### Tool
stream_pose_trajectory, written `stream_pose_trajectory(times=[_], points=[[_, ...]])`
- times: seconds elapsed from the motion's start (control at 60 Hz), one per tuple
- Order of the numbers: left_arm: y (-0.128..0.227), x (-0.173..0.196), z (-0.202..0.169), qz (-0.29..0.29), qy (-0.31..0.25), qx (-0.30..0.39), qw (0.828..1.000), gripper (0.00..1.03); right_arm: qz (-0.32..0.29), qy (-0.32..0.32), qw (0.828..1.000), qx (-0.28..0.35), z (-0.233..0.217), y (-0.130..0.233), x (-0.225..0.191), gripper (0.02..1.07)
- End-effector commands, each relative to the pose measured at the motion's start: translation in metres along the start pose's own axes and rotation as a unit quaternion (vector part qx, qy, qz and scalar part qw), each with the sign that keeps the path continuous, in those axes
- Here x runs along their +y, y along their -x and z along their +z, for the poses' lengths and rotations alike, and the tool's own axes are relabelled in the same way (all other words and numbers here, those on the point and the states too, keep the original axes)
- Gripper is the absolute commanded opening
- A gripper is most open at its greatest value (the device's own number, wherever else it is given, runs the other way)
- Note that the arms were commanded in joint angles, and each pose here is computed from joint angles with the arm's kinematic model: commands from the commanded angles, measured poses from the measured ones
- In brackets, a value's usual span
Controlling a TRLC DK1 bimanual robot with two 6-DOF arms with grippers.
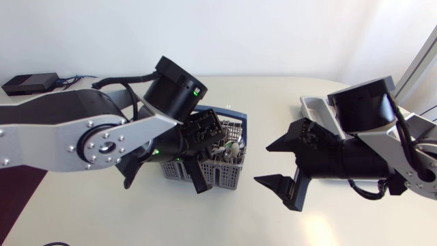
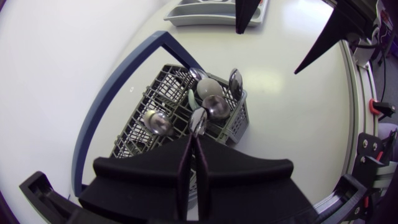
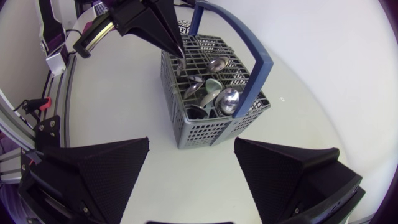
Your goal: Transfer all utensils from the basket to the drawer tray.
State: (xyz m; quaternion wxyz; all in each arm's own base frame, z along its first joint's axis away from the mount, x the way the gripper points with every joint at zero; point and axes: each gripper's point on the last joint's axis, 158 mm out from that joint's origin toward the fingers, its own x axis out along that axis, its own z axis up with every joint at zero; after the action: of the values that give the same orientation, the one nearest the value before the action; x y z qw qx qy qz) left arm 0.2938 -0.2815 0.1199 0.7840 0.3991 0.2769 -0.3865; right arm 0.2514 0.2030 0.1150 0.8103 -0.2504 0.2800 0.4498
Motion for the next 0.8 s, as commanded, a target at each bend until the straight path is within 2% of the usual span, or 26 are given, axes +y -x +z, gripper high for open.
stream_pose_trajectory(times=[0.0,0.25,0.433,0.583,0.783], points=[[0.02,0.019,0.018,0.026,0.037,-0.023,0.999,0.04,-0.005,-0.037,0.999,-0.016,0.014,-0.001,-0.003,1.01],[0.049,0.038,0.037,0.051,0.081,-0.048,0.994,0.03,0.004,-0.054,0.998,-0.034,0.037,-0.01,0.013,1.0],[0.074,0.049,0.048,0.069,0.102,-0.071,0.99,0.03,-0.026,-0.043,0.998,-0.041,0.047,-0.014,0.011,1.0],[0.088,0.06,0.056,0.075,0.148,-0.092,0.982,0.04,-0.044,-0.024,0.997,-0.061,0.061,-0.014,0.016,1.0],[0.089,0.062,0.068,0.035,0.2,-0.109,0.973,0.04,-0.069,-0.014,0.991,-0.115,0.096,-0.004,0.005,0.95]])
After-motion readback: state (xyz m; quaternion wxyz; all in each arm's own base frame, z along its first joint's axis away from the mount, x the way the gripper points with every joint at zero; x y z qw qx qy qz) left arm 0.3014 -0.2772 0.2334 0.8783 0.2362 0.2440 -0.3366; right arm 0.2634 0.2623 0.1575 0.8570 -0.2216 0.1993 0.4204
